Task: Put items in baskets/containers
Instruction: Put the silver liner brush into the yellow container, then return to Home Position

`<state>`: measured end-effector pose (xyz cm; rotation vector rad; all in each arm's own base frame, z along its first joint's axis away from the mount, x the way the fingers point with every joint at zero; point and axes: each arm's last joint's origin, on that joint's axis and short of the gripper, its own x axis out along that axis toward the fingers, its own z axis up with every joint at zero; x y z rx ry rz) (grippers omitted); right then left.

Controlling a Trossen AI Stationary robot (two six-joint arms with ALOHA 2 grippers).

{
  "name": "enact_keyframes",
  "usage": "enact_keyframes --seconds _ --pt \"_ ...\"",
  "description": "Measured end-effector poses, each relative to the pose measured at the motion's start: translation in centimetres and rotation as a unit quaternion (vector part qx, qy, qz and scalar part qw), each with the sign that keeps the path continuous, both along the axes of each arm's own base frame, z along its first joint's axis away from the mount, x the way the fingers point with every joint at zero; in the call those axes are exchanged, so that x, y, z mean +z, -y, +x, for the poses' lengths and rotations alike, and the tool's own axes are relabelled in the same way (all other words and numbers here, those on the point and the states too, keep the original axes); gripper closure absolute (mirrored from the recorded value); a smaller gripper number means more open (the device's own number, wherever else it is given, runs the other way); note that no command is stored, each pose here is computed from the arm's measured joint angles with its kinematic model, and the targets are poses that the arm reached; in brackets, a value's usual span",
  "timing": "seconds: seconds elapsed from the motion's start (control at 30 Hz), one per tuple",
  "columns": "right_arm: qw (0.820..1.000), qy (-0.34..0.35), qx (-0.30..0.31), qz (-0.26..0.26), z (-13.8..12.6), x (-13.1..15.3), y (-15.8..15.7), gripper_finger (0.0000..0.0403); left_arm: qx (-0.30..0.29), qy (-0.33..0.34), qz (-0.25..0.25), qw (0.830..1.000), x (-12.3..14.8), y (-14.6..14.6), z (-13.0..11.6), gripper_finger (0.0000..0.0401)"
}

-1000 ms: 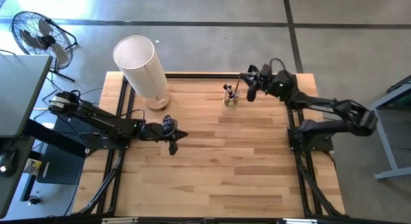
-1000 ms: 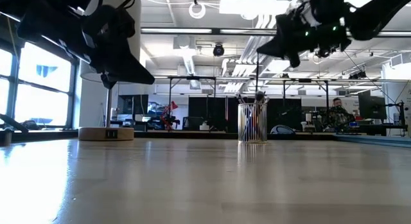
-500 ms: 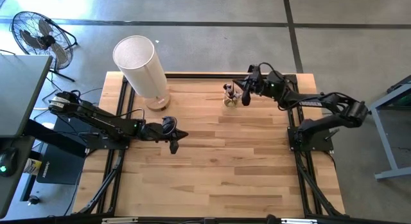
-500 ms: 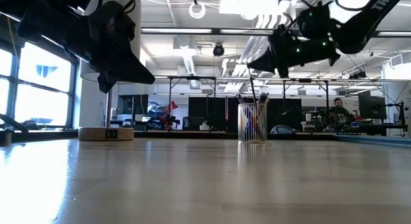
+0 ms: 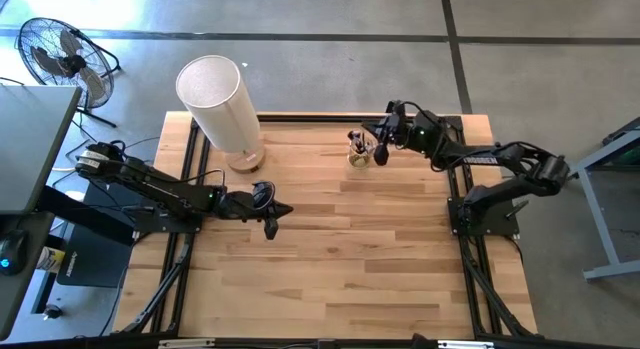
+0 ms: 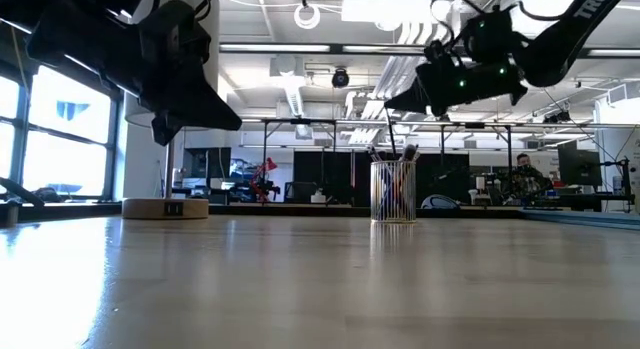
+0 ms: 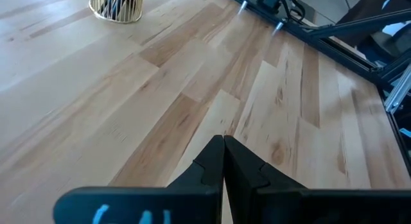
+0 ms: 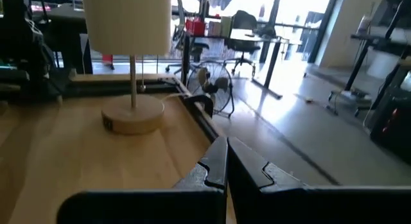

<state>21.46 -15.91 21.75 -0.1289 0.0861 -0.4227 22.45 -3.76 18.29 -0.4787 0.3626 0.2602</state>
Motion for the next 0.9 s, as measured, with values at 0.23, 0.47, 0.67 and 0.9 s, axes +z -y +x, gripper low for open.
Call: enact_keyframes --seconds 0.23,0.47,0.67,0.9 --pt "0.992 -0.081 -0.001 0.095 0.5 -3.4 0.1 0.0377 0.000 0.007 -0.002 1.000 0.1 0.0 0.1 0.0400" --pt "0.994 -0.068 -0.008 0.083 -0.7 -1.1 -0.7 0.0288 -0.012 0.007 -0.006 1.000 0.1 0.1 0.1 0.0400" --pt "0.999 0.014 0.008 0.029 -2.2 3.4 -2.9 0.0248 -0.018 0.016 0.083 0.996 1.2 0.0 0.5 0.0401" --pt "0.996 0.019 0.083 0.031 -1.3 4.5 -7.3 0.0325 -0.080 0.002 0.166 0.983 1.7 -1.1 -0.7 0.0401"
